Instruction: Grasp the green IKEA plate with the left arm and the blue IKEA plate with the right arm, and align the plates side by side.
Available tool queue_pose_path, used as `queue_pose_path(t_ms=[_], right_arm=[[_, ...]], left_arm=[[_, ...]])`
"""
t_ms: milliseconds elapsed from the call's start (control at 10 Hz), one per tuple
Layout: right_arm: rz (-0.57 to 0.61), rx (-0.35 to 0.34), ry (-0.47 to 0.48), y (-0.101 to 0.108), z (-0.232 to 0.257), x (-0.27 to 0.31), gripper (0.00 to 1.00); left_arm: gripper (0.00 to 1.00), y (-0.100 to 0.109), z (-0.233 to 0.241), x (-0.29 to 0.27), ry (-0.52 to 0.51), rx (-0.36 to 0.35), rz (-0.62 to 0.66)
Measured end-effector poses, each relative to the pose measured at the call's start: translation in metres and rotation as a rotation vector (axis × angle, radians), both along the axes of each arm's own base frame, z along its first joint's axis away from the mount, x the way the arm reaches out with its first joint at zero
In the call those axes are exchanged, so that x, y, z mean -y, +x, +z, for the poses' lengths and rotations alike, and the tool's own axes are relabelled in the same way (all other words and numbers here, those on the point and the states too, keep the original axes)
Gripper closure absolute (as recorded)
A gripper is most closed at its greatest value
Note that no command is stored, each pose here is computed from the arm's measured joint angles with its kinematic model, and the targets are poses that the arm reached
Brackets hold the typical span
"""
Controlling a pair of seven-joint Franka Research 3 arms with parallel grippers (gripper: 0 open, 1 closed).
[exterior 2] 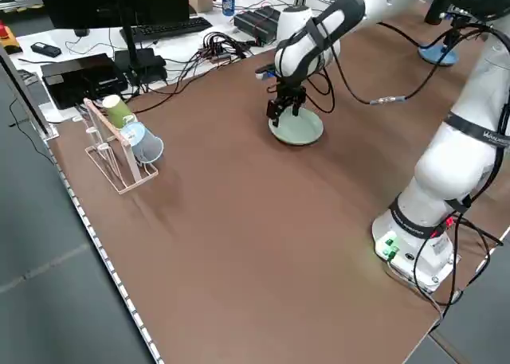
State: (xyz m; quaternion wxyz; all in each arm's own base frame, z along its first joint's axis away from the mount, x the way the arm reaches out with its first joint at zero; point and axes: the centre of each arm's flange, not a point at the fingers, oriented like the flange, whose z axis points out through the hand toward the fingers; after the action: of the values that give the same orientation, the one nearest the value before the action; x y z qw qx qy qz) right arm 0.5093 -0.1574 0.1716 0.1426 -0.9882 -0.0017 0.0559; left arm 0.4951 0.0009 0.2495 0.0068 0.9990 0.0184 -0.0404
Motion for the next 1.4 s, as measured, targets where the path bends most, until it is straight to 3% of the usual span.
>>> queue_pose_path(t_ms=[100, 200, 400, 1400], right_arm=[[0.010, 0.003, 0.018, 0.004, 0.000, -0.013, 0.51], [0.023, 0.006, 0.040, 0.008, -0.001, -0.030, 0.62], [0.038, 0.009, 0.066, 0.012, -0.002, -0.050, 0.67], [0.020, -0.012, 0.260, 0.020, -0.001, -0.151, 0.70]], left_arm=[[0.00, -0.001, -0.008, 0.001, 0.001, -0.013, 0.009], [0.00, -0.001, -0.015, 0.002, 0.002, -0.018, 0.012], [0.00, 0.000, -0.031, 0.003, 0.002, -0.019, 0.015], [0.00, 0.023, -0.065, 0.021, 0.005, -0.036, 0.002]])
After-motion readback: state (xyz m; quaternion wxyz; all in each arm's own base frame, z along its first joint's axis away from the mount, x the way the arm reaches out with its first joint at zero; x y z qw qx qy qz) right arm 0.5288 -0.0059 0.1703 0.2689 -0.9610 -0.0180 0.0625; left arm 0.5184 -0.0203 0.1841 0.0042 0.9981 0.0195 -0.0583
